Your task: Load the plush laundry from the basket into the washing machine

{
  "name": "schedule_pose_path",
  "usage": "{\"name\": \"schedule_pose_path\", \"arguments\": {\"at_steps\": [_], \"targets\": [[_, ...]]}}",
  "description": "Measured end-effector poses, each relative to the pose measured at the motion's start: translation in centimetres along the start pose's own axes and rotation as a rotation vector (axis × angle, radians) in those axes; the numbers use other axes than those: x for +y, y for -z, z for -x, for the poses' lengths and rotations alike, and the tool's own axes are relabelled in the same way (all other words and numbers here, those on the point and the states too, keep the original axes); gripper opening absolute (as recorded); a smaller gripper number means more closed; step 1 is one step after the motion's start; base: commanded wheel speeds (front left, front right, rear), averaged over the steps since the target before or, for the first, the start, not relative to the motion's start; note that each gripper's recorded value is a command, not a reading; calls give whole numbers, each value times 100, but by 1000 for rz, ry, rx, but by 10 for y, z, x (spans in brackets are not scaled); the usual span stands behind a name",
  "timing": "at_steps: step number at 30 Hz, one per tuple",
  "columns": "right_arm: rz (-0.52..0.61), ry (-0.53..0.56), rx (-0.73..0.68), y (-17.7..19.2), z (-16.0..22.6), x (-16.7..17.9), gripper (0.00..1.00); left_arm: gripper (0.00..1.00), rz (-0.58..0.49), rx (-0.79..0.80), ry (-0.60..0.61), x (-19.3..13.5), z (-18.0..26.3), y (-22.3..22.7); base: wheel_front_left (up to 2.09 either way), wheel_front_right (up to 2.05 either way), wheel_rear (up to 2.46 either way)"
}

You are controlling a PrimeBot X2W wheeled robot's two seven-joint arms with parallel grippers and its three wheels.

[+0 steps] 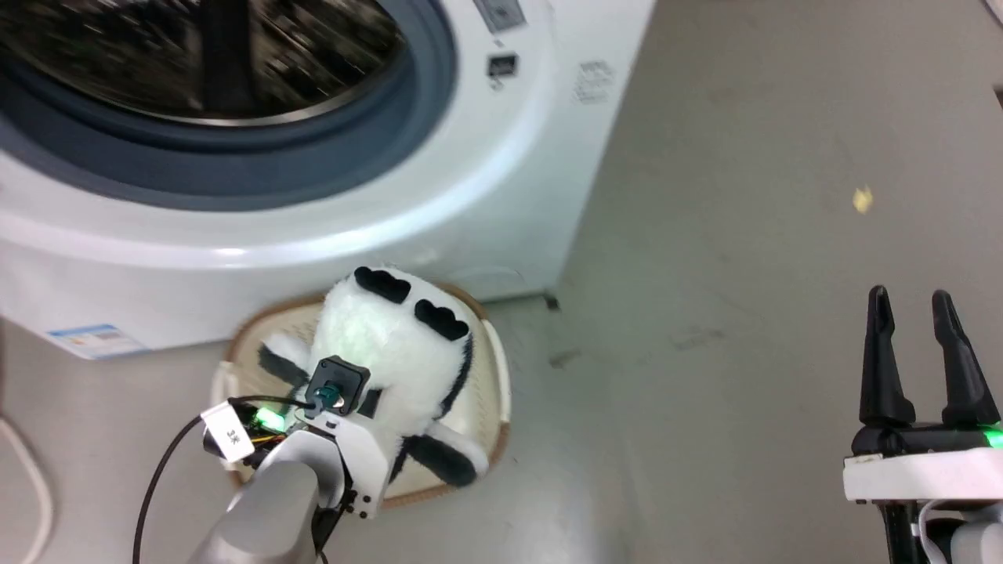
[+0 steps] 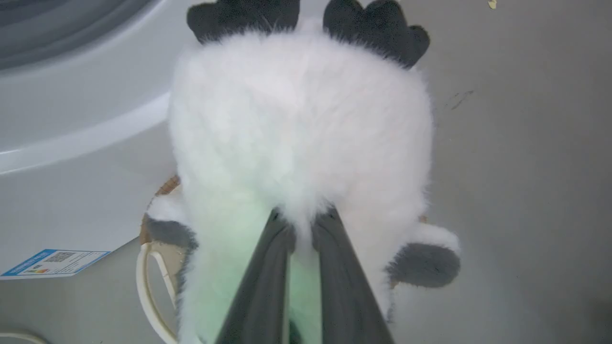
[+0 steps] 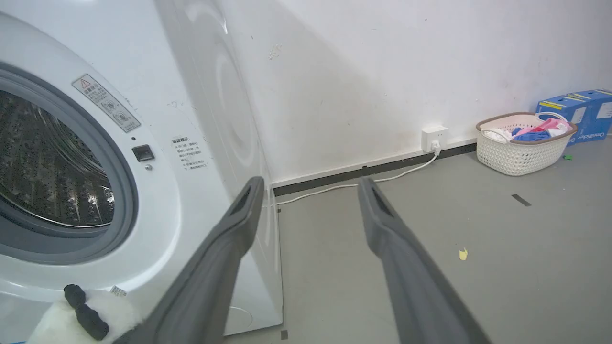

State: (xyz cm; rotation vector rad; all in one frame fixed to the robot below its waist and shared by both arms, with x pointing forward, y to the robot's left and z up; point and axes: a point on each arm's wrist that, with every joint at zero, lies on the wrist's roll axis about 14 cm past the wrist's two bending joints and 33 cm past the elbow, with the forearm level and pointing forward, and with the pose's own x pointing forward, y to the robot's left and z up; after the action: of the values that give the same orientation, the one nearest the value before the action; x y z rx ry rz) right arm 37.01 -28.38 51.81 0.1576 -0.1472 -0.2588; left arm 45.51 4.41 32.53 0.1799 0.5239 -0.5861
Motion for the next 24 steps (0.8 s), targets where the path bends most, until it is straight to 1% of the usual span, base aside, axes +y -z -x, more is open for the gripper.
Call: {"name": "schedule_pose_path", "arguments": {"at_steps": [3, 7, 10, 13, 19, 24], "targets": [[-31, -22, -33, -10, 1, 8, 100, 0, -10, -114, -49, 8, 16, -32, 0, 0, 0], [-43, -51, -56, -19, 5, 16, 100, 0, -12, -298, -115, 19, 46, -76, 0, 0, 0], [-51, -66, -66, -22, 6, 21, 100, 0, -18, -406, -177, 30, 70, -100, 0, 0, 0], [-53, -74, -68, -23, 6, 24, 100, 0, -24, -498, -208, 35, 86, -122, 0, 0, 0], [-43, -71, -39, -13, 5, 24, 100, 0, -35, -663, -240, 45, 99, -168, 0, 0, 0], [-33, -56, -4, 0, 0, 20, 100, 0, -49, -709, -267, 68, 88, -185, 0, 0, 0]]}}
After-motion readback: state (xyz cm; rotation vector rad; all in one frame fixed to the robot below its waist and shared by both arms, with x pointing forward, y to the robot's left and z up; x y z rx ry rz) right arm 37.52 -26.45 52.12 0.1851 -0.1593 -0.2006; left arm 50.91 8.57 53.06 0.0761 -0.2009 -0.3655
